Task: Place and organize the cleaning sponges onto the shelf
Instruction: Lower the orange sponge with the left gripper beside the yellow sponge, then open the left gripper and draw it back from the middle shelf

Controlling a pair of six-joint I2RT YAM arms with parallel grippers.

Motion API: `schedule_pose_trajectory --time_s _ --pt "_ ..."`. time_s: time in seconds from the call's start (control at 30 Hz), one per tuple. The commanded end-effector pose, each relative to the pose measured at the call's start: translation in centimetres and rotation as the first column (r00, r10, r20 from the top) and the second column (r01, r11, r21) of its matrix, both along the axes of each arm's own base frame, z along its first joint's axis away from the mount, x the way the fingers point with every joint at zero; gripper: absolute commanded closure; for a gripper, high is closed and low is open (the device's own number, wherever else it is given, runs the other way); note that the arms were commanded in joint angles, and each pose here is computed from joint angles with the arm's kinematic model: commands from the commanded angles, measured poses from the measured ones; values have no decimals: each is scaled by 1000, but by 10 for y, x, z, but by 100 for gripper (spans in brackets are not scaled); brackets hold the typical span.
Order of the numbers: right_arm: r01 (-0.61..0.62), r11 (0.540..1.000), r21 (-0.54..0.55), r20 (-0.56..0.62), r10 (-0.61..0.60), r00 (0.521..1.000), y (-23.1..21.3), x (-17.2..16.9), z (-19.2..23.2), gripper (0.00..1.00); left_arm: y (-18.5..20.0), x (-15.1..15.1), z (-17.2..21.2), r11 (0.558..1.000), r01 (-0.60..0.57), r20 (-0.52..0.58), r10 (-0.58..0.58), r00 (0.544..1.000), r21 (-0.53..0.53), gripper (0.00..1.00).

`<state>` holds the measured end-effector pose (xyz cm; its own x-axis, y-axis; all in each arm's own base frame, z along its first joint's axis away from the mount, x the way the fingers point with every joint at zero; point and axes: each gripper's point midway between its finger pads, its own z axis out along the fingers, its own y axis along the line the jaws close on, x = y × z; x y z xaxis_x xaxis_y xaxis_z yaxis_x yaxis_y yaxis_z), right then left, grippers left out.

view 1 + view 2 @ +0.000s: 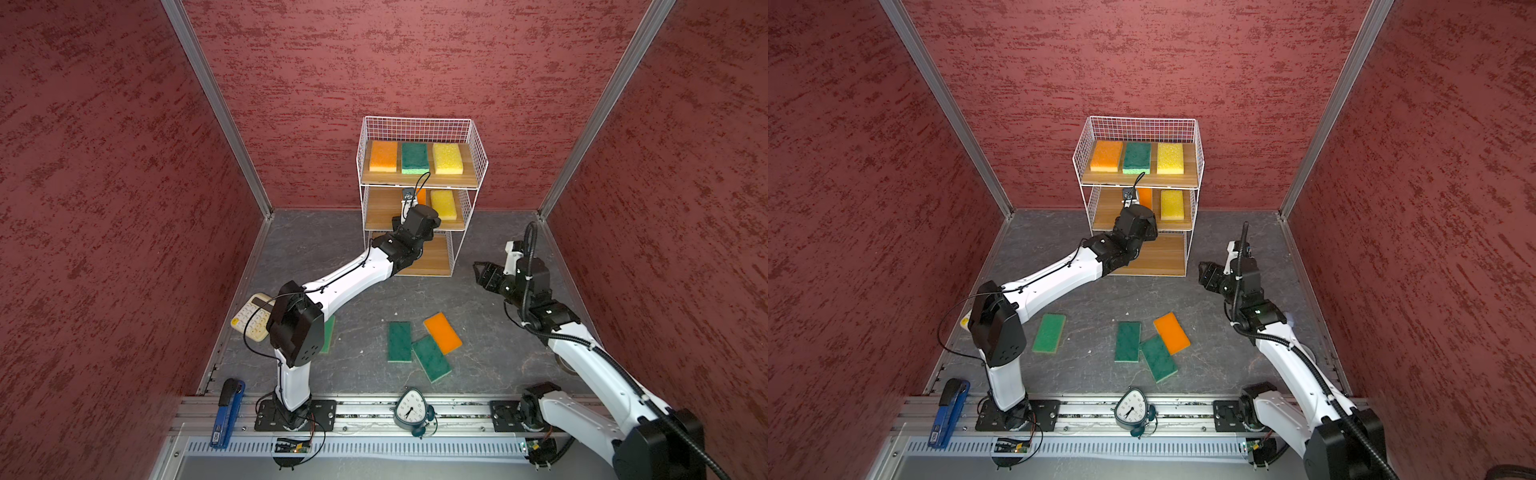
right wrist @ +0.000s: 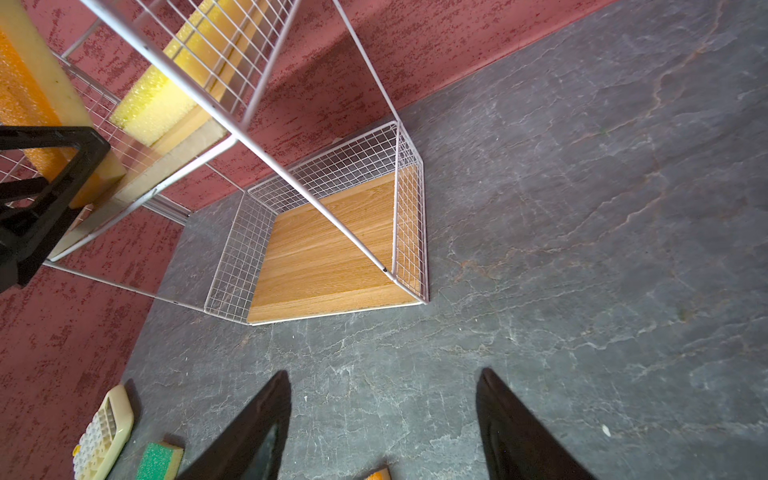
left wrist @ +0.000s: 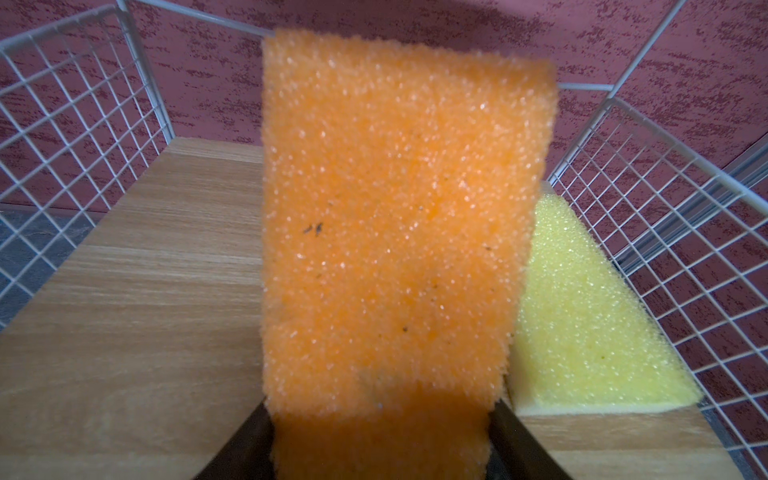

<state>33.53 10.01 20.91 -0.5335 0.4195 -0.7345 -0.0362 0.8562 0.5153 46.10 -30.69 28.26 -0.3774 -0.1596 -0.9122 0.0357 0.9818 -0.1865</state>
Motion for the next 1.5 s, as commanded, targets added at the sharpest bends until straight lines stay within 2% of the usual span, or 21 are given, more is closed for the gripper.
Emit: schedule_pose_trajectory --time_s 0.0,0.2,0.6,0.9,1.2,1.47 --pt "0 1000 22 35 -1 999 0 0 8 29 -4 2 -6 1000 7 -18 -7 1000 6 30" --pt "2 1000 24 36 -3 999 -1 0 8 29 1 0 -8 1000 -12 -22 13 1000 25 24" --pt "7 1000 15 32 -7 999 -1 1 6 29 3 -5 -3 1000 -2 -13 2 1000 10 23" --pt "10 1000 11 37 -11 999 -3 0 8 29 8 1 -15 1000 20 -41 -21 999 -24 24" --pt "10 1000 10 37 -10 999 -3 0 9 29 5 3 -25 999 44 -46 -44 998 1 35" --pt "9 1000 12 40 -10 999 -2 0 10 29 5 -2 -23 1000 2 -20 -2 1000 20 38"
